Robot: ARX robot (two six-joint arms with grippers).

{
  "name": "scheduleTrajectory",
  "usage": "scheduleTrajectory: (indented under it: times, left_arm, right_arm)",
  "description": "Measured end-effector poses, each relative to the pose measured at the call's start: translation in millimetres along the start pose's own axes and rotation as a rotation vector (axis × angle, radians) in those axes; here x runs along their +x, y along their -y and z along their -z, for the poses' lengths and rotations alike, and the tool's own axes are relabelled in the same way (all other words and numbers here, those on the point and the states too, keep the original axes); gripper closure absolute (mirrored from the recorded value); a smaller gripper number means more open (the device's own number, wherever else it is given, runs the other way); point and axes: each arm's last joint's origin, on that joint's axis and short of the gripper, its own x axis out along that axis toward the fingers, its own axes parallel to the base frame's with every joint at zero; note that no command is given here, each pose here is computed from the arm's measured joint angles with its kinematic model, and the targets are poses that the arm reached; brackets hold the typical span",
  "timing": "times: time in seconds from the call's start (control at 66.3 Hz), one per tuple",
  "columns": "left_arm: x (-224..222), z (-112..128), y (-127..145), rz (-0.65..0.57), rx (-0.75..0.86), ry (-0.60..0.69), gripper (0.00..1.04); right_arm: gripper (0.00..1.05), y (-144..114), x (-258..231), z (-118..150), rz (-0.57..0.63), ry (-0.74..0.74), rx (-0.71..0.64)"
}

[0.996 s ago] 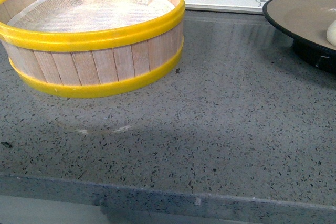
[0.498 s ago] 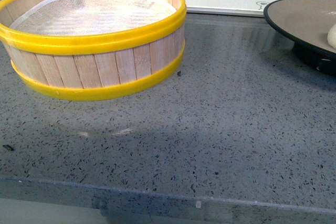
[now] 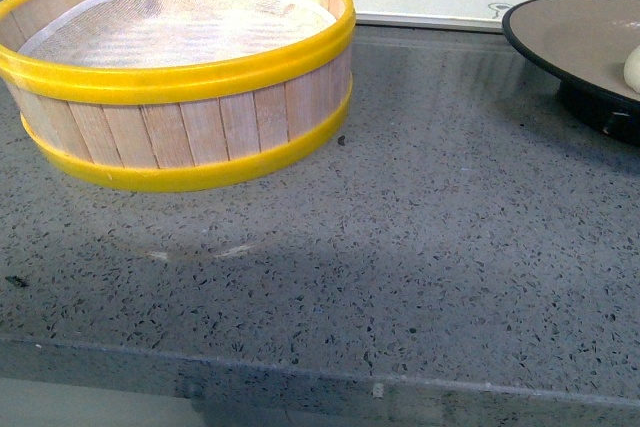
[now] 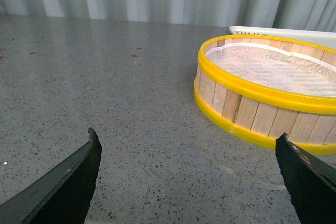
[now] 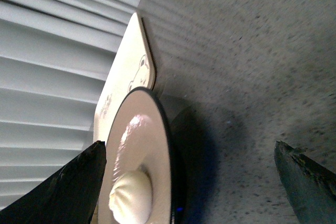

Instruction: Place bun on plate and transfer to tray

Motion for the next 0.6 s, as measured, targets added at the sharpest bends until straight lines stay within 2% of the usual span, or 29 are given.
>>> scheduleTrajectory:
  times: [0.438, 0.604]
  left_arm:
    - [0, 0, 0, 0.0, 0.0, 0.0, 0.07]
    - [0, 0, 0, 0.0, 0.0, 0.0, 0.07]
  right_arm:
    - [0.09, -16, 14, 42, -0.091, -0.142, 0.163]
    - [0.09, -21, 13, 48, -0.11, -0.162, 0.198]
